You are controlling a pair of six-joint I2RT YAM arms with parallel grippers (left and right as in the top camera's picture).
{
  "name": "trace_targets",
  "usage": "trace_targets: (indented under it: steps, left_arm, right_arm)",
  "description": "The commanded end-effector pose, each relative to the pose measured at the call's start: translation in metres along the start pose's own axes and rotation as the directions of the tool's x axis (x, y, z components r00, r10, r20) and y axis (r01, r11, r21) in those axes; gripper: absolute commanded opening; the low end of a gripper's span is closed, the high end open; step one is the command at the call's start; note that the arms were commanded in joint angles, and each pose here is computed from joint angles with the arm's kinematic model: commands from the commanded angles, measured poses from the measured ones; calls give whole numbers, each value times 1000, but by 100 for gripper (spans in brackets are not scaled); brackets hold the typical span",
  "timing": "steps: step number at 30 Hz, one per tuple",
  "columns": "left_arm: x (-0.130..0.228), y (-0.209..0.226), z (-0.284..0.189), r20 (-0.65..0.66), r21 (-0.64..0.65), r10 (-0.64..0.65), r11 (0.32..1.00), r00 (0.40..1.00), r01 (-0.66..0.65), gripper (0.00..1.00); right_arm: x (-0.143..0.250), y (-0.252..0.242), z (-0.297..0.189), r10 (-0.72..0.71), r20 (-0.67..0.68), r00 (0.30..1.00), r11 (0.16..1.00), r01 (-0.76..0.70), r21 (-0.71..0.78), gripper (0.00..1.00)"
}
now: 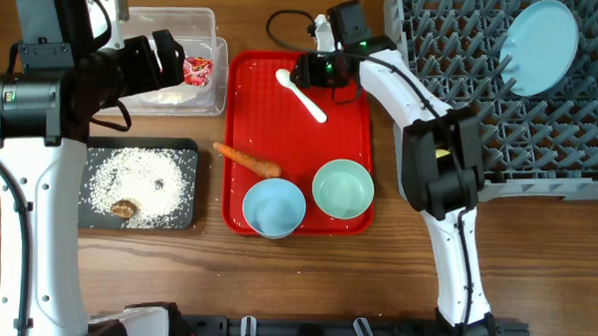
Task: Sort waste into correct bins and load items into the dishwasher rack
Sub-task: 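Lower the right gripper and grasp the white spoon by its handle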
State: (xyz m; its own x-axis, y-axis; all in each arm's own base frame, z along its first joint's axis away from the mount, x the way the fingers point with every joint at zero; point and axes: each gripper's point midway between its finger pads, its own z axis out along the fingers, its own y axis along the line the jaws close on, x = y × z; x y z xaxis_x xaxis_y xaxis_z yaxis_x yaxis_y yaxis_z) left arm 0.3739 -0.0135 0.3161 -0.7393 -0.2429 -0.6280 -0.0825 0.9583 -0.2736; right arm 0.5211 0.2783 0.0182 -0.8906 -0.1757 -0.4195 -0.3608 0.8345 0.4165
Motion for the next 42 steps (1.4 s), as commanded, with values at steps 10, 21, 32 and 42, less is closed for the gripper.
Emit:
trace_targets:
  steps: [10, 21, 32, 42]
  left_arm:
    - [-4, 1, 0, 10, -3, -8, 1000, 1000, 8, 100]
    - [-4, 1, 0, 10, -3, -8, 1000, 1000, 8, 100]
    - [-4, 1, 0, 10, -3, -8, 1000, 1000, 8, 100]
    - [-4, 1, 0, 10, -3, -8, 1000, 1000, 8, 100]
  right_arm:
    - [13, 20, 23, -310, -51, 949, 864, 304, 401, 71]
    - [19, 0, 29, -294, -74, 953, 838, 295, 459, 54]
    - [25, 8, 34, -246, -63, 967, 875, 250, 415, 19]
    - [34, 5, 26, -130, -64, 989, 894, 145, 424, 15]
